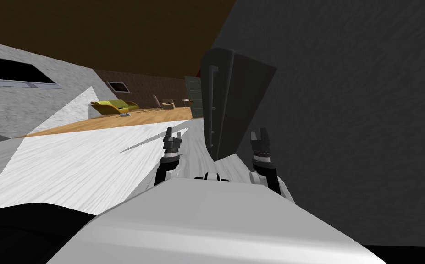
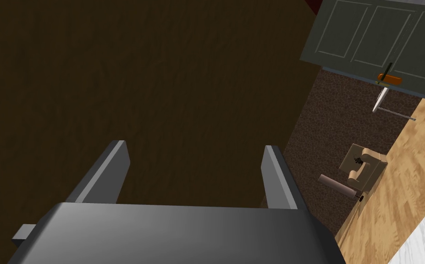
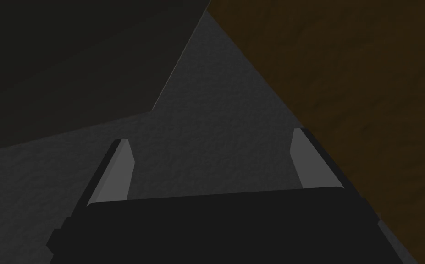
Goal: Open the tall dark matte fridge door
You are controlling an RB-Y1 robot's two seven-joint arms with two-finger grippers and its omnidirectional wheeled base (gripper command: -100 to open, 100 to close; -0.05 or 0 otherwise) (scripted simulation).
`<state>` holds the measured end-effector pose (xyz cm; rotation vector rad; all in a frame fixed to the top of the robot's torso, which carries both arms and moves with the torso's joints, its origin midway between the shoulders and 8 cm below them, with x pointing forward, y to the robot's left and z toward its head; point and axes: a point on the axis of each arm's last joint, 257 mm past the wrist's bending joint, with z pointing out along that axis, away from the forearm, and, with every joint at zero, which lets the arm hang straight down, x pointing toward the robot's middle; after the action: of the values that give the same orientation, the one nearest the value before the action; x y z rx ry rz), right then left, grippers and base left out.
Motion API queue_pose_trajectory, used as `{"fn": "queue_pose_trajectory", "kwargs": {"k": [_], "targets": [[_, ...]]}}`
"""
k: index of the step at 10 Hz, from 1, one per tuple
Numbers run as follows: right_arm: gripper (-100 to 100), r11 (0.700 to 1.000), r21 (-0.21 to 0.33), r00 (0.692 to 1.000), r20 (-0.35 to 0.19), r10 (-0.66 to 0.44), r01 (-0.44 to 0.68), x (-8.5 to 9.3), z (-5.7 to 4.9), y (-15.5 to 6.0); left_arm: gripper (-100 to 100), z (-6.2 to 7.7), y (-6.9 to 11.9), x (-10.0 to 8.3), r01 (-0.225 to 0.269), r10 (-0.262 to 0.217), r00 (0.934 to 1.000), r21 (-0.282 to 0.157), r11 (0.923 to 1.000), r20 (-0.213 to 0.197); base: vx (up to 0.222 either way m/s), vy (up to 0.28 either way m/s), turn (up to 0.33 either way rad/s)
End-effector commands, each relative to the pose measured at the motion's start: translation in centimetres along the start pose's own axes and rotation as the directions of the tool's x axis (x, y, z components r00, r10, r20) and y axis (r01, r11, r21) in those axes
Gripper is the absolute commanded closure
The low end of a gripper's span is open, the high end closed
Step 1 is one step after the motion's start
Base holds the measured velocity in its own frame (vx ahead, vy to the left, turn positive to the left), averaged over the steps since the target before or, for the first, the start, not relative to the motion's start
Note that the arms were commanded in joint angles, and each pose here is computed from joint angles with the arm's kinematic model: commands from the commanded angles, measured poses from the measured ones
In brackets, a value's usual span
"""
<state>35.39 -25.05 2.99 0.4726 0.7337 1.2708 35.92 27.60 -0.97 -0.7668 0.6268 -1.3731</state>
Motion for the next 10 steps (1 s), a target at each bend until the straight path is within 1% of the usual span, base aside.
{"fn": "queue_pose_trajectory", "kwargs": {"k": [1, 3, 5, 6, 8, 9, 10], "targets": [[-100, 0.995, -0.060, 0.993, -0.091, -0.081, 0.075, 1.5, 1.2, 0.9, 0, 0.0, 0.0, 0.0, 0.000, 0.000, 1.0000, 0.000, 1.0000, 0.000, 0.050, 0.051, -0.020], [-100, 0.981, -0.130, 0.973, -0.161, -0.165, 0.144, 2.9, 2.3, 1.9, 0, 0.0, 0.0, 0.0, 0.000, 0.000, 1.0000, 0.000, 1.0000, 0.000, 0.062, 0.060, -0.034], [-100, 0.953, -0.215, 0.942, -0.216, -0.259, 0.212, 4.2, 3.4, 3.0, 0, 0.0, 0.0, 0.0, 0.000, 0.000, 1.0000, 0.000, 1.0000, 0.000, 0.077, 0.073, -0.030], [-100, 0.951, -0.219, 0.938, -0.223, -0.266, 0.218, 4.3, 3.4, 3.0, 0, 0.0, 0.0, 0.0, 0.000, 0.000, 1.0000, 0.000, 1.0000, 0.000, 0.051, 0.054, -0.013], [-100, 0.905, -0.317, 0.888, -0.267, -0.373, 0.285, 5.7, 4.4, 4.3, 0, 0.0, 0.0, 0.0, 0.000, 0.000, 1.0000, 0.000, 1.0000, 0.000, 0.055, 0.049, -0.030], [-100, 0.901, -0.322, 0.884, -0.270, -0.383, 0.292, 5.8, 4.4, 4.3, 0, 0.0, 0.0, 0.0, 0.000, 0.000, 1.0000, 0.000, 1.0000, 0.000, 0.054, 0.051, -0.014], [-100, 0.867, -0.377, 0.849, -0.285, -0.445, 0.327, 6.6, 4.9, 4.9, 0, 0.0, 0.0, 0.0, 0.000, 0.000, 1.0000, 0.000, 1.0000, 0.000, 0.043, 0.056, -0.030]]}}
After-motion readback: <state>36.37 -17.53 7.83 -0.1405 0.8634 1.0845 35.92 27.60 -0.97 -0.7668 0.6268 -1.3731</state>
